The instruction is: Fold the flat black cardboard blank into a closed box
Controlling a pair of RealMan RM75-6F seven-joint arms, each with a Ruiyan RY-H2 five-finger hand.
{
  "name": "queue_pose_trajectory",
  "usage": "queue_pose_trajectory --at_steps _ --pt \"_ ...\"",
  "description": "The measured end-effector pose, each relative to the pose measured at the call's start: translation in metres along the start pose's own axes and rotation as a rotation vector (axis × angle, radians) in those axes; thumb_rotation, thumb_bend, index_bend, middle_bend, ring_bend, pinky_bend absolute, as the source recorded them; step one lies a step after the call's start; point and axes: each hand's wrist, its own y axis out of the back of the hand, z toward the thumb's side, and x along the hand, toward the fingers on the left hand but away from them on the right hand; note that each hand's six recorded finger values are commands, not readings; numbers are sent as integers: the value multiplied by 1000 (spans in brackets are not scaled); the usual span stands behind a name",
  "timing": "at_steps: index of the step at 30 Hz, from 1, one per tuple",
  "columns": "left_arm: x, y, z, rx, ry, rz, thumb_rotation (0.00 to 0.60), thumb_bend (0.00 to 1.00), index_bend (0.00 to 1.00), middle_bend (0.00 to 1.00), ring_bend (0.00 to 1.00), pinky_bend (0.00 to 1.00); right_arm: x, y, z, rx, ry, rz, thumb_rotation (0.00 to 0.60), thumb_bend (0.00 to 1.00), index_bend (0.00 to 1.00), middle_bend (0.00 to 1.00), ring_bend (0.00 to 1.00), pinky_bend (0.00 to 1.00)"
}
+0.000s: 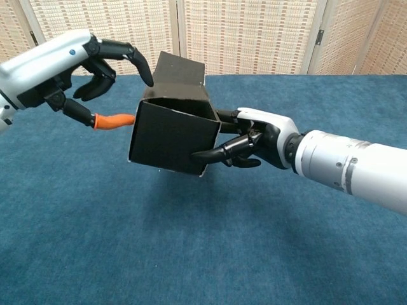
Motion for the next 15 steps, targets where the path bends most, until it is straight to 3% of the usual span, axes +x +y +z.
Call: queue_pose_trajectory --at_steps 15 --pt "0 -41 -17 194 -77 -71 600 298 427 393 831 850 -15 2 -29 173 -31 -18 600 248 308 439 721 1000"
